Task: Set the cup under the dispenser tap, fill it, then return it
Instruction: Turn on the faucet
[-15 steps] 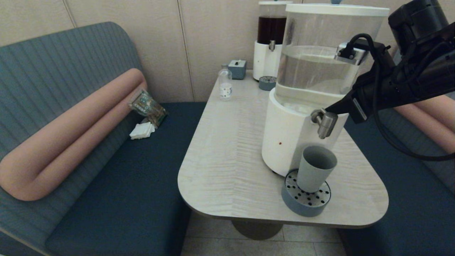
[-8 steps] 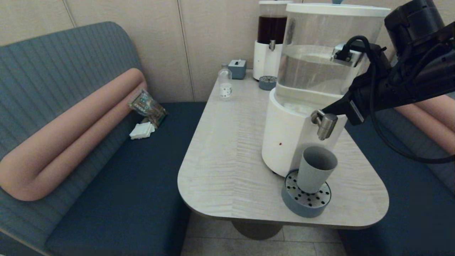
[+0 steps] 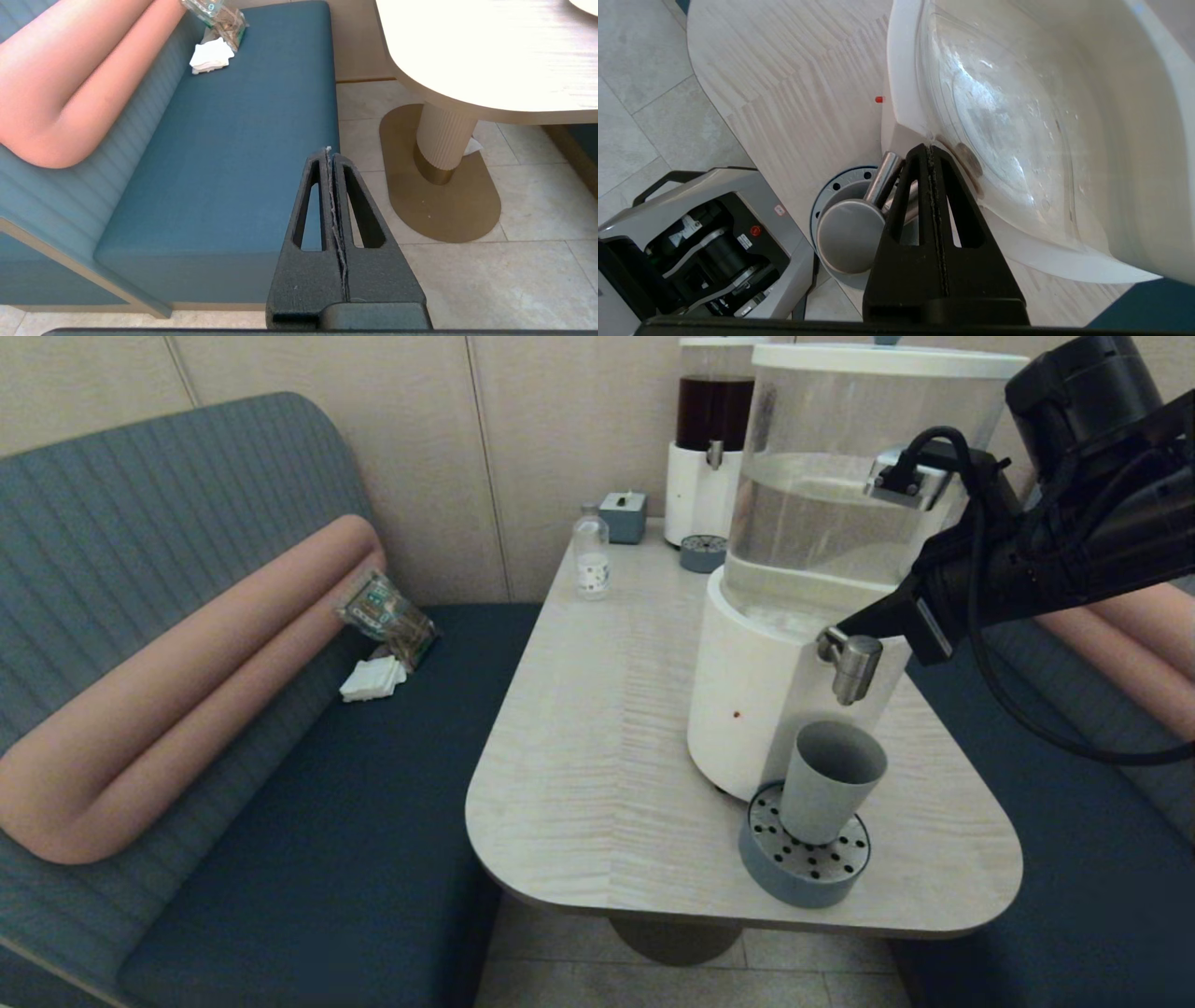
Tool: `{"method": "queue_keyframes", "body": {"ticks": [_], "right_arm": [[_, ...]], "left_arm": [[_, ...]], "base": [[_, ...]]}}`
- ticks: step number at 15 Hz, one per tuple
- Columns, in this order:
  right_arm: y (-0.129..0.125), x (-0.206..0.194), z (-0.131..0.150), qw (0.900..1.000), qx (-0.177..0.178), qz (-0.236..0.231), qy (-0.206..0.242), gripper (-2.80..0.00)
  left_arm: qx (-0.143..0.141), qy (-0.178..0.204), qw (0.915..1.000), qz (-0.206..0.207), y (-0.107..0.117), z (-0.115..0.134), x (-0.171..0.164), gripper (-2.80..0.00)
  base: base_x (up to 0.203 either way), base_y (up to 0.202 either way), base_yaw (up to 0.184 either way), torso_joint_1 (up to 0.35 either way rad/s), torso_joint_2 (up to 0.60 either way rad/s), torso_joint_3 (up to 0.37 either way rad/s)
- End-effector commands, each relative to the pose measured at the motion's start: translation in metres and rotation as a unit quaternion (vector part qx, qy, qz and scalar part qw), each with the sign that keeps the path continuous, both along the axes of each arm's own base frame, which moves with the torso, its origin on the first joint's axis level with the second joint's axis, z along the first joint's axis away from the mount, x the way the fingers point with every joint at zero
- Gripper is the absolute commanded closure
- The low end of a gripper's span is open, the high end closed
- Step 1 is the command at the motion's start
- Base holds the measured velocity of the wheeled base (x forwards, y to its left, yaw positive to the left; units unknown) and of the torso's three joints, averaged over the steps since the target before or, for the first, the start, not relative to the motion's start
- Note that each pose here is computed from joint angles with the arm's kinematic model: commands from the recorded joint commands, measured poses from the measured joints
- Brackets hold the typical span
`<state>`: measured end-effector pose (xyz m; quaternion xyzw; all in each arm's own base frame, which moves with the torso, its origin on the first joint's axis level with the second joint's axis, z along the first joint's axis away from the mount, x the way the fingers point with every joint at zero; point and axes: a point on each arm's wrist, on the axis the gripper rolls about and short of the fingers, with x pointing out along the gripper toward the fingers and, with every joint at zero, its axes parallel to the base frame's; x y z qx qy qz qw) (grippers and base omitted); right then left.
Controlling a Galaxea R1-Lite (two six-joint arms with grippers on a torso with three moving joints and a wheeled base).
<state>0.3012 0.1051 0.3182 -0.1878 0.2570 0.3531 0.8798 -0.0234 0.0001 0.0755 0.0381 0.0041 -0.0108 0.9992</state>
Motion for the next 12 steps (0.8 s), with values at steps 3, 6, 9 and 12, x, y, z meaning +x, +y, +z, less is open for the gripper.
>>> {"method": "queue_keyframes", "body": {"ticks": [3,6,9,12], "right_arm": [[0.0006,0.0004,-0.0011,1.000,0.001,0.004,0.004,0.00],[0.0008,0.0013,-0.0017,1.000,0.000,0.005,0.004,0.00],[0.0003,0.0007,-0.0024,1.000,-0.001,0.004,0.005,0.00],[-0.0062,0.0001,0.0001,1.000,0.003,-0.010,0.004,0.00]], "left_arm": [[0.000,0.001,1.0000,0.000,0.0000,0.0000,0.0001,0.00],[0.000,0.001,1.0000,0.000,0.0000,0.0000,0.0001,0.00],[0.000,0.000,1.0000,0.000,0.0000,-0.0001,0.0000,0.00],[0.000,0.001,1.0000,0.000,0.0000,0.0000,0.0001,0.00]], "base": [[0.000,0.000,0.000,0.000,0.00,0.000],[0.000,0.000,0.000,0.000,0.00,0.000],[0.000,0.000,0.000,0.000,0.00,0.000],[0.000,0.000,0.000,0.000,0.00,0.000]]}}
